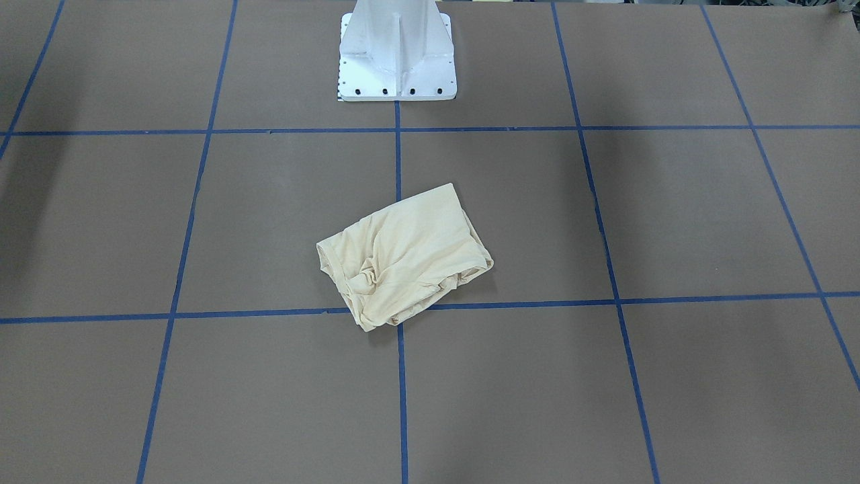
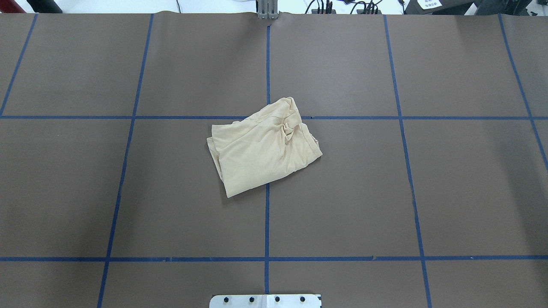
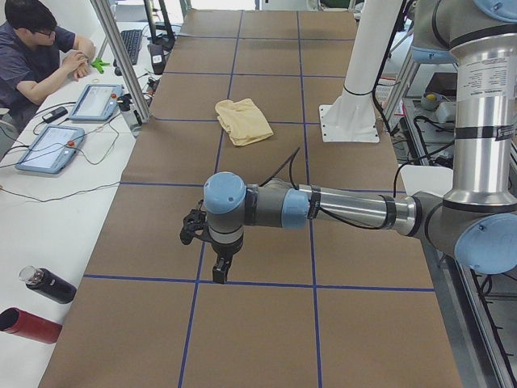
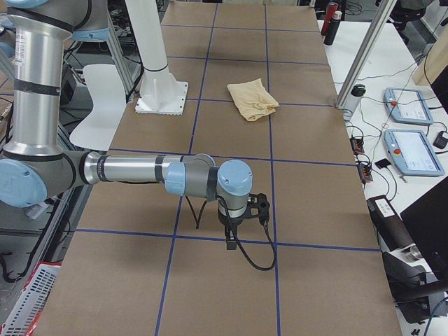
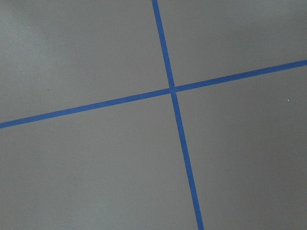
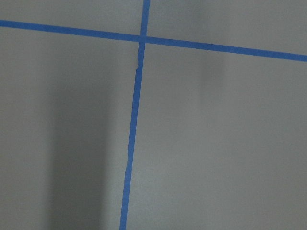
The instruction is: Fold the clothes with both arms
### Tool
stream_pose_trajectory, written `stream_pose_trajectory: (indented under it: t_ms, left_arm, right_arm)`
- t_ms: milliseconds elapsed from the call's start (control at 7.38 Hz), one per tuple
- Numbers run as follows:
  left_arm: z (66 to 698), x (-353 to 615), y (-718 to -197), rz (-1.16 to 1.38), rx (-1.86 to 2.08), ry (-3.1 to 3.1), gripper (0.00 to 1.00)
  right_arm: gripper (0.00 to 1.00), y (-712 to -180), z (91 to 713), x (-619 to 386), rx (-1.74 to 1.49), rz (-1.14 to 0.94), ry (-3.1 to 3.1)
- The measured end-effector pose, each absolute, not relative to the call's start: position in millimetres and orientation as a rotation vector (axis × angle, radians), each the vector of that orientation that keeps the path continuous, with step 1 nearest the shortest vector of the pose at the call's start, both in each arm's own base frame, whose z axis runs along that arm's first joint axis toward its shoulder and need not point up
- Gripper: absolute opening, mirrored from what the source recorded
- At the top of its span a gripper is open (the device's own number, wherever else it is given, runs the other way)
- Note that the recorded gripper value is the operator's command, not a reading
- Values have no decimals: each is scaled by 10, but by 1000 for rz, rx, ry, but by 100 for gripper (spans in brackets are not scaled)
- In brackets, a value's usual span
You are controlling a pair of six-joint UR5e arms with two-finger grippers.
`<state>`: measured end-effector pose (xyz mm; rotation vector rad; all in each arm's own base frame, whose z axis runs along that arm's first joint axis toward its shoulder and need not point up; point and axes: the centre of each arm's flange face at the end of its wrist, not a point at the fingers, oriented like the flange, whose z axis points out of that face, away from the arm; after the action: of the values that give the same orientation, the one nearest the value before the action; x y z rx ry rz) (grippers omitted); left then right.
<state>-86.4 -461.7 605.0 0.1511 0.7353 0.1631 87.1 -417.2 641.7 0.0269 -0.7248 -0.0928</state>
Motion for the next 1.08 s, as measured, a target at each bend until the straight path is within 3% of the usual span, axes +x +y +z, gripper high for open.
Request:
stream_pose_trajectory:
  t_ms: [1084]
  left_arm:
    - [6043, -866, -4617, 160, 151, 734, 100]
  right_arm:
    - [100, -4192, 6384, 871, 51, -95, -723]
